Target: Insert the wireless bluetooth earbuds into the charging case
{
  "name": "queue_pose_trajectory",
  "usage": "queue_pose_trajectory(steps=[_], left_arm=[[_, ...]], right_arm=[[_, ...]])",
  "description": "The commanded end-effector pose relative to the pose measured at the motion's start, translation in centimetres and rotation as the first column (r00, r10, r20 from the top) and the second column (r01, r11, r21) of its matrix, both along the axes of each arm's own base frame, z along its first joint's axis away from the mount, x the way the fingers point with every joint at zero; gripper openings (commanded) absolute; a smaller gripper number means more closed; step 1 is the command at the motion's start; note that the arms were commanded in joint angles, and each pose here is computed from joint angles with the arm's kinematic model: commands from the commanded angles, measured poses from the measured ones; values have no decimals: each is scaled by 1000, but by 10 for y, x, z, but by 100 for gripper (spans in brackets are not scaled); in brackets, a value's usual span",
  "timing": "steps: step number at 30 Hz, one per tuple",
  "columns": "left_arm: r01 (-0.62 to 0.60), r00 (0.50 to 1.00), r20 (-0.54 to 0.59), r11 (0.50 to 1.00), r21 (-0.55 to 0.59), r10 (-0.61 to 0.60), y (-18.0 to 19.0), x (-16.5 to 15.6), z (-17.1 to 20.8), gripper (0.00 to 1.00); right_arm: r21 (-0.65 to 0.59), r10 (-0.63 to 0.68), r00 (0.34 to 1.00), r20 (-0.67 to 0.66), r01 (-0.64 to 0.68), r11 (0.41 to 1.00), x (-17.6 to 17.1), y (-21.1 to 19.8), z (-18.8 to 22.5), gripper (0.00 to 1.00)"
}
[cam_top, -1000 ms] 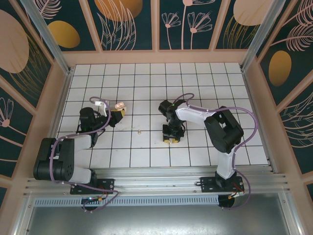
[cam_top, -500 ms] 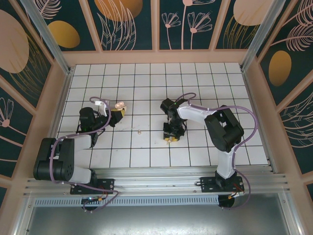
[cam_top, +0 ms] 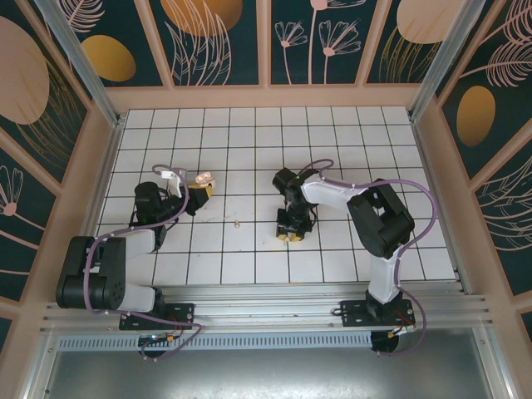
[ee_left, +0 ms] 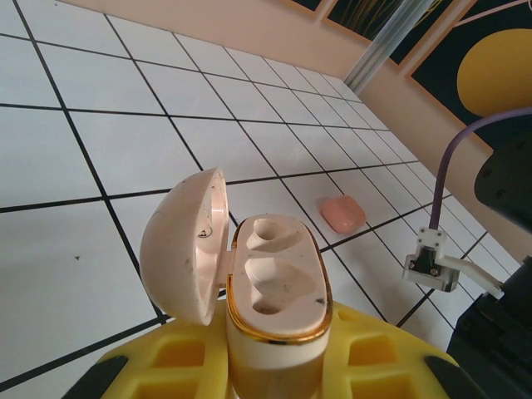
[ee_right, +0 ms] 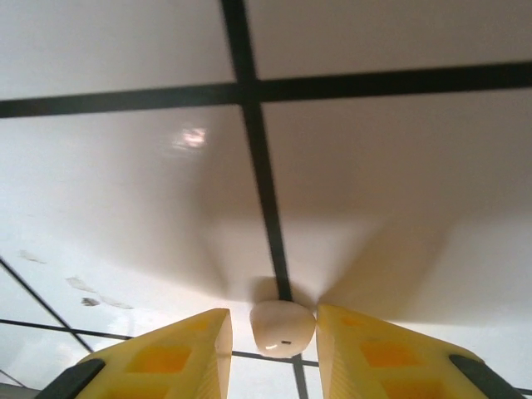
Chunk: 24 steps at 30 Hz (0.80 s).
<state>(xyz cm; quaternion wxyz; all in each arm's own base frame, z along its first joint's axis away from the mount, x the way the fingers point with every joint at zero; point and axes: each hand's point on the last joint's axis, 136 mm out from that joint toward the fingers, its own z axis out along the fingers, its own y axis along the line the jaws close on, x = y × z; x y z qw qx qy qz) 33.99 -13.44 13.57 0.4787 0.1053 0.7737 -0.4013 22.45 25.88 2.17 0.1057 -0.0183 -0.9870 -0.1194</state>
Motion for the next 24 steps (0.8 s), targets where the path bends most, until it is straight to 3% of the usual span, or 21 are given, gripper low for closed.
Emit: queue_pose_trajectory(steps=[1, 8, 17, 24], left_arm=[[31, 998, 58, 999, 8, -32, -4, -1, 15, 15], [35, 998, 58, 999, 10, -35, -5, 0, 16, 15], [35, 998, 52, 999, 10, -36, -5, 0, 14, 15], [34, 998, 47, 999, 18, -35, -4, 1, 13, 15]], right_arm=[[41, -11, 999, 50, 9, 999, 14, 15, 10, 33], [-17, -4, 999, 45, 5, 1000, 8, 2, 15, 40], [-59, 143, 990, -4, -143, 988, -5, -4, 10, 40], [-60, 164, 986, -13, -165, 984, -2, 0, 3, 36]])
